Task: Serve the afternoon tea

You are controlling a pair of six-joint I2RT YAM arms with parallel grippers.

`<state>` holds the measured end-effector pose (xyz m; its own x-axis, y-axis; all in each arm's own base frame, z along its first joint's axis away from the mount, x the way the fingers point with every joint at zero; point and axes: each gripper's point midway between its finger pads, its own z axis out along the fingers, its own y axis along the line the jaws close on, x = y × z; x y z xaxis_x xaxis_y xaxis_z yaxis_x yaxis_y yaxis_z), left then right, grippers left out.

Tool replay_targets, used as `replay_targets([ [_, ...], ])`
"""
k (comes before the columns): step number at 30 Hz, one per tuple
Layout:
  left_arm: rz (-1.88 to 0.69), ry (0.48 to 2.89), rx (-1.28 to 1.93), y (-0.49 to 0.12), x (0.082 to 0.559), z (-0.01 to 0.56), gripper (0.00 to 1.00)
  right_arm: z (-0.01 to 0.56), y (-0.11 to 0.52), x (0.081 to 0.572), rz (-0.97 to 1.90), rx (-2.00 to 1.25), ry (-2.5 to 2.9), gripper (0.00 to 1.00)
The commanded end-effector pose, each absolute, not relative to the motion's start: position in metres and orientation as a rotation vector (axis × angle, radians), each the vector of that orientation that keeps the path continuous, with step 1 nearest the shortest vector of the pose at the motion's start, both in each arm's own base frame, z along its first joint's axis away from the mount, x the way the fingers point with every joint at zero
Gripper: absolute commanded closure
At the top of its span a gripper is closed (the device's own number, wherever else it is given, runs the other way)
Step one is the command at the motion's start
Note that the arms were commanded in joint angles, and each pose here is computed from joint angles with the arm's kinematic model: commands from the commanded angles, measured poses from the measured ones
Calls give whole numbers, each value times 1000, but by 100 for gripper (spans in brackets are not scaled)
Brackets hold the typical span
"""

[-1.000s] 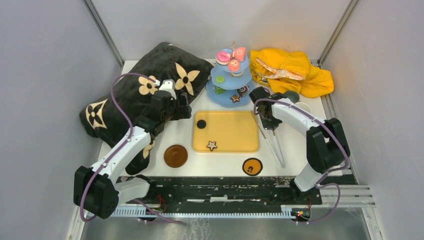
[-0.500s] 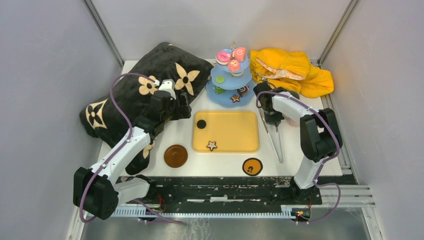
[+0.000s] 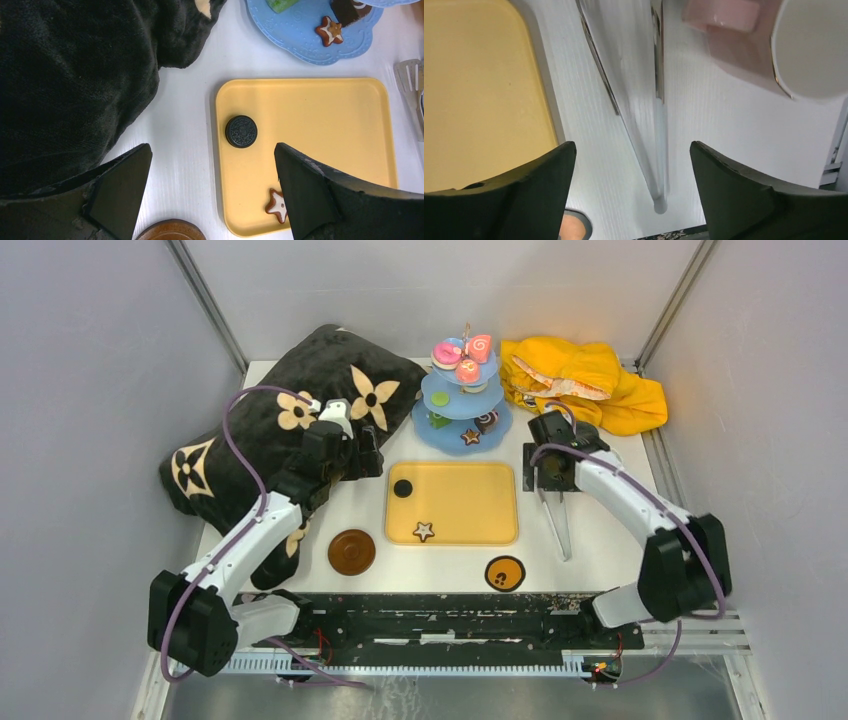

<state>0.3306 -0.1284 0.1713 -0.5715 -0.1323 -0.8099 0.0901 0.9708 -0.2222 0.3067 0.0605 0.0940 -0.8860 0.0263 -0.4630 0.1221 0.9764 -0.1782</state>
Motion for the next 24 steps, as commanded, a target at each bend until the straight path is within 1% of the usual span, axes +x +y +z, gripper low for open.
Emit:
replay_targets([
  [1, -343, 2101, -65, -134, 343, 185, 0, 97, 60, 290, -178, 183, 2573, 6],
  [3, -343, 2104, -64, -134, 343, 185, 0, 88, 54, 281, -195, 213, 2574, 1],
  [6, -342, 2106, -60, -135, 344, 185, 0, 70, 61, 273, -140, 250, 2610, 0],
  [9, -336, 2103, -62, -134, 344, 185, 0, 54, 57, 271, -159, 323, 2617, 0],
  [12, -328, 2103, -62, -132, 342, 184, 0, 42, 52, 274, -157, 383, 2598, 3],
  [16, -314, 2103, -61, -130, 342, 185, 0, 28, 52, 281, -135, 386, 2617, 6],
  [24, -325, 2097, -62, -131, 342, 188, 0, 9, 55, 291, -65, 381, 2636, 19],
])
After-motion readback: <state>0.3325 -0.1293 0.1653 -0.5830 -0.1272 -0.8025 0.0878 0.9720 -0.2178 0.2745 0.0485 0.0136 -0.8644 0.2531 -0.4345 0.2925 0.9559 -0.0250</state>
